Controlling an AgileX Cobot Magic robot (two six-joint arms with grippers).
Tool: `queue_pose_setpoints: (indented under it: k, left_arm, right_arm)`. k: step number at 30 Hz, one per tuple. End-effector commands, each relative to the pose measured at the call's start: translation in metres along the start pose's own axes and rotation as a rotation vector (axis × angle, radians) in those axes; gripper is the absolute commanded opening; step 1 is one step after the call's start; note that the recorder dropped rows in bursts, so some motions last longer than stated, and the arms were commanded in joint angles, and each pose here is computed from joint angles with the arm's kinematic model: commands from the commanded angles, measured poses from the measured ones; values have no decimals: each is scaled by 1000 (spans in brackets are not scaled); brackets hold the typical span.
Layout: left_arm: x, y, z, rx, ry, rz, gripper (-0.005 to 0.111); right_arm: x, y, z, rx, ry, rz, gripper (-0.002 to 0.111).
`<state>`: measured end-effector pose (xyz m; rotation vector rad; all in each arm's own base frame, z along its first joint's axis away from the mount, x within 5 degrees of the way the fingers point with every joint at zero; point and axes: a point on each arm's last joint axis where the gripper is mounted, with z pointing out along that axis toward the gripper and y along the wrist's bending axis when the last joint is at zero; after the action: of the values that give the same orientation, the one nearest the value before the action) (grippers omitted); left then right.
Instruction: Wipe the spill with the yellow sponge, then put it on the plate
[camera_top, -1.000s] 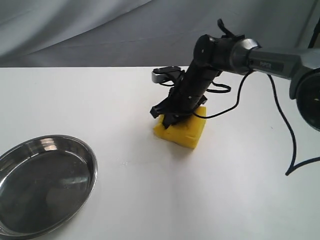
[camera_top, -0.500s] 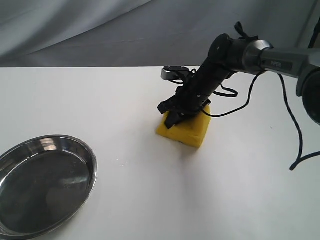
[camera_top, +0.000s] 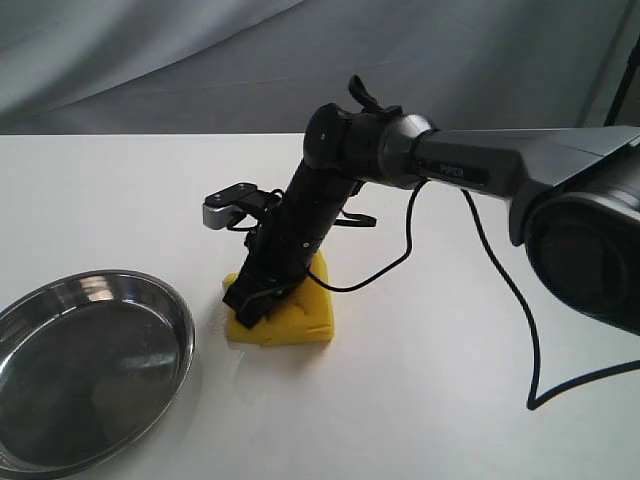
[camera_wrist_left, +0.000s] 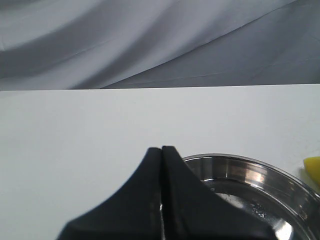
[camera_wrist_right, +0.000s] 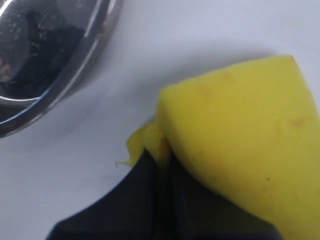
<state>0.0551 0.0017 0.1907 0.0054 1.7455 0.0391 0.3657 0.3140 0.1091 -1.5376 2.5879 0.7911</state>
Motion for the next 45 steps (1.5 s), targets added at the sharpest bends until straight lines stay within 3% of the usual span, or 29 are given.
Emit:
queue_pose_setpoints:
  k: [1,3,10,14,24,28,31,34,37,45]
  left_arm:
    - [2,0,0,5,3,0,0]
    - [2,0,0,5,3,0,0]
    - [2,0,0,5,3,0,0]
    - [2,0,0,5,3,0,0]
    - [2,0,0,5,3,0,0]
    - [2,0,0,5,3,0,0]
    - [2,0,0,5,3,0,0]
    - [2,0,0,5,3,0,0]
    - [2,0,0,5,3,0,0]
    - [2,0,0,5,3,0,0]
  right_arm:
    - [9,16,31,-81,104,-51,0]
    - [7,14,31,-59,87,-55,0]
    - [1,-46,8,240,-141,28,0]
    - [4,-71,-6,321,-238,96,0]
    - [65,-145,-48,318,-224,445,0]
    - [81,-160,-59,306,-231,551,0]
    - [74,-153,-56,254,-261,557,0]
    - [60,-131,-45,149,-238,410,0]
    - [51,-108,-31,87,-158,302,0]
    - [38,-53,-4,-99,34,183,0]
